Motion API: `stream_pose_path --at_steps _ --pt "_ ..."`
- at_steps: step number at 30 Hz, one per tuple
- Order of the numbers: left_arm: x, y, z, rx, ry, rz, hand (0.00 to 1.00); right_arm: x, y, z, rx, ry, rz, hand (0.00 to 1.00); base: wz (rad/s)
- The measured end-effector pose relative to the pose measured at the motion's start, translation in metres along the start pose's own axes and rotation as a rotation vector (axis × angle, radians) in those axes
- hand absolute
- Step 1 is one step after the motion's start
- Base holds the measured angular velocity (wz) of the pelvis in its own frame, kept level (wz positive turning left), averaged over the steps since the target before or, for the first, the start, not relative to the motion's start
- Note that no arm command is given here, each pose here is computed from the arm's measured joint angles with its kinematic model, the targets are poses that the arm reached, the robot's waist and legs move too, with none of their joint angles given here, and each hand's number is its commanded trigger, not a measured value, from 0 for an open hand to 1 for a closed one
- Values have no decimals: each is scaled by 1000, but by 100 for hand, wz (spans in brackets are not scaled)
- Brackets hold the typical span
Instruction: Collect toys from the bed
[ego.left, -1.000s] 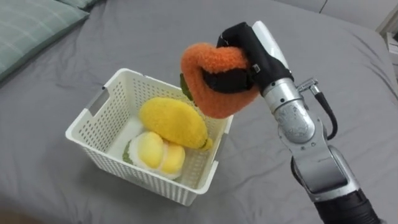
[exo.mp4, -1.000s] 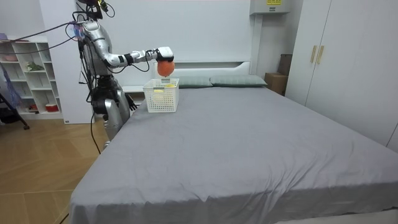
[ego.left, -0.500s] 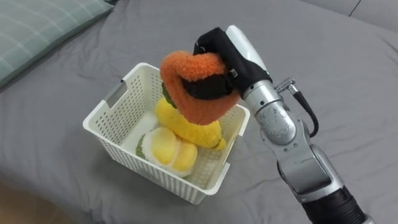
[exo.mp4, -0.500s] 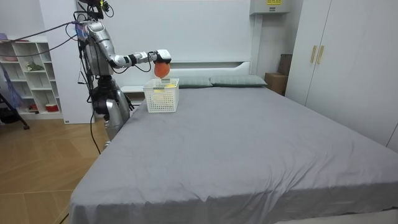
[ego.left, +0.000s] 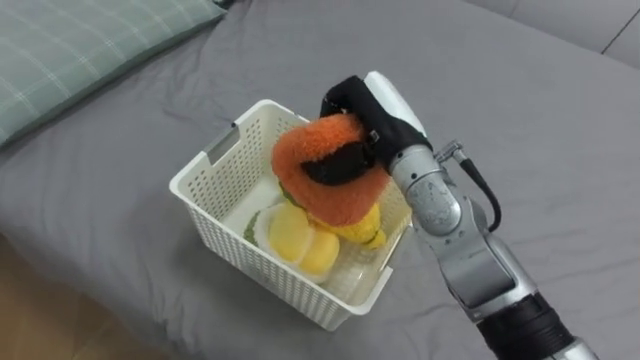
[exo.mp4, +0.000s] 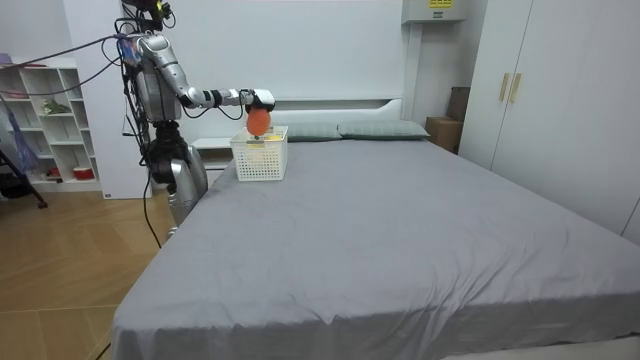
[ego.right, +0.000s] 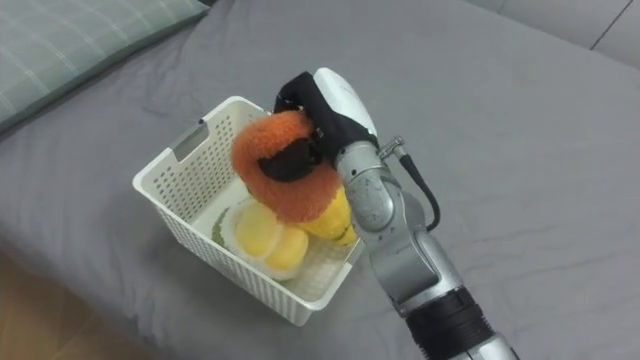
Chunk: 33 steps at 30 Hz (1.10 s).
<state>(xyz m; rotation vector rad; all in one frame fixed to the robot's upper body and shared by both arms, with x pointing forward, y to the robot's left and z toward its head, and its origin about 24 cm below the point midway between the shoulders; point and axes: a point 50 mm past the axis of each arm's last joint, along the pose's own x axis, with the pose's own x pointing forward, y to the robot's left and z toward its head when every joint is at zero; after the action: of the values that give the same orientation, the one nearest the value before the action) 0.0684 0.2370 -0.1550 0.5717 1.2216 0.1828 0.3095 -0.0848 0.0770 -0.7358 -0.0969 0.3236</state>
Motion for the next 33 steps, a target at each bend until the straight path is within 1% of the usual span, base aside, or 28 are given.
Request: stream_pose_path --at_steps 10,18,33 --pt "0 1 4 7 -20 6 0 0 7 -12 -14 49 -7 0 4" --pt "1 3 2 53 -20 -7 0 0 6 -9 -12 35 -13 0 0" --pt "2 3 -3 65 1 -42 0 0 5 -8 -49 24 -21 0 0"
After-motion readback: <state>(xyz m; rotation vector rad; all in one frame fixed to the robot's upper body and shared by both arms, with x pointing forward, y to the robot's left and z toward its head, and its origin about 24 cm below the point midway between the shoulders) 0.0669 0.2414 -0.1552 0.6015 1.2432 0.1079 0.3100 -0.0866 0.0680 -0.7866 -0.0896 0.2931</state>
